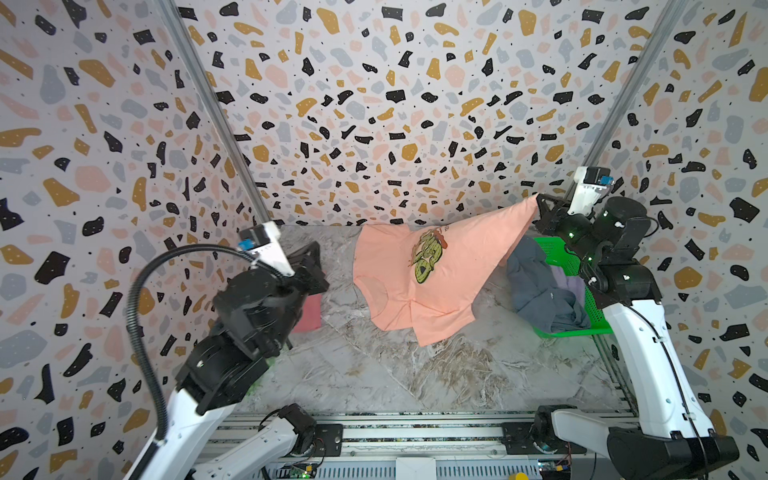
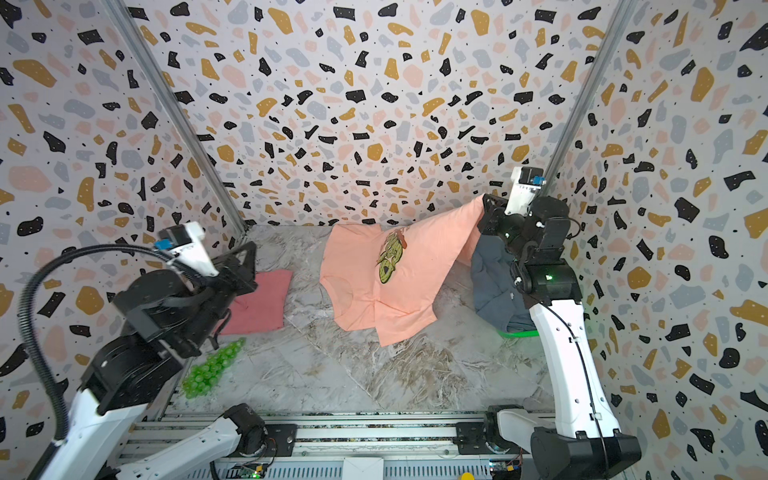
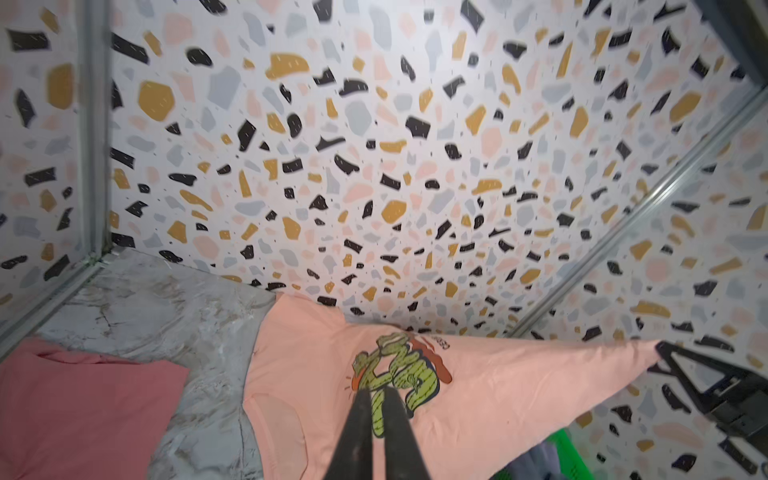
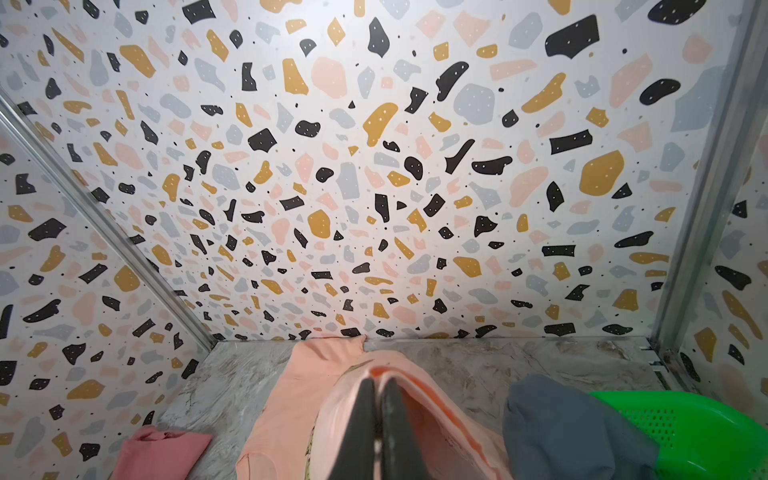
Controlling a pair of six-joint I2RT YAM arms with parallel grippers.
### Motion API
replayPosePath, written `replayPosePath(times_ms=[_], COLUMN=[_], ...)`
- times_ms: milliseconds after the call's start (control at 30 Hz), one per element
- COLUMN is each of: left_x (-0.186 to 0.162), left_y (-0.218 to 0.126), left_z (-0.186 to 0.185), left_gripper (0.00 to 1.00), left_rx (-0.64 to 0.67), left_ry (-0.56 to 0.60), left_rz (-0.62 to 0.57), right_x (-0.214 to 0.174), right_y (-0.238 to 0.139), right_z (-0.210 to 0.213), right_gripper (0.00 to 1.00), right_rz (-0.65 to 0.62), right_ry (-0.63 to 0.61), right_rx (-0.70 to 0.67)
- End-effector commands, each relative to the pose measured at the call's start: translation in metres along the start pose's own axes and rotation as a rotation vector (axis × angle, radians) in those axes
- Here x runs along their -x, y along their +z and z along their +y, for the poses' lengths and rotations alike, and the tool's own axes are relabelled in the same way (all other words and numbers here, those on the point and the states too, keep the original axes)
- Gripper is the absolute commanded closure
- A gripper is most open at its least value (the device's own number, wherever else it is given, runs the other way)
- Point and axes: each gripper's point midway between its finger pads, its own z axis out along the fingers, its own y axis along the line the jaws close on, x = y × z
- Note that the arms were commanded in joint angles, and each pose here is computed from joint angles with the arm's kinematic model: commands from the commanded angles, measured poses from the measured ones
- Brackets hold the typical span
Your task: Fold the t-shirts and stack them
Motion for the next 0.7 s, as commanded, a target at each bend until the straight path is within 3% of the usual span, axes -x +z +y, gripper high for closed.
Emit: replayPosePath(times_ms=[0, 67, 200, 467, 567, 667], left_x=[-0.132, -0.18, -0.24, -0.355, -0.38, -0.402], left_y=[0.051, 0.067, 0.084, 0.102, 0.101, 0.1], left_z=[-0.001, 0.001, -0.003, -0.015, -0.005, 0.0], left_gripper=[0.7, 0.63, 0.48, 0.42, 0.38, 0.3], left_rx=[-0.069, -0.097, -0.128, -0.044, 0.067, 0.12], left_ry=[0.019, -0.003, 0.012, 0.072, 0.145, 0.12], left_rz=[0.413, 0.517, 0.639, 0.897, 0.954, 1.001], right_x=[-0.059, -0.081, -0.116, -0.167, -0.171, -0.172], right_y=[0.016, 0.022, 0.03, 0.035, 0.031, 0.026], right_z=[-0.022, -0.032, -0.049, -0.072, -0.075, -0.076], right_gripper=[1.0, 1.0, 1.0, 1.0, 1.0, 1.0], right_rz=[0.148, 0.192, 0.267, 0.354, 0.356, 0.351], right_ry=[0.031, 0.028, 0.011, 0.042, 0.038, 0.026], right_rx=[-0.051, -0.079, -0.125, -0.16, -0.164, -0.166])
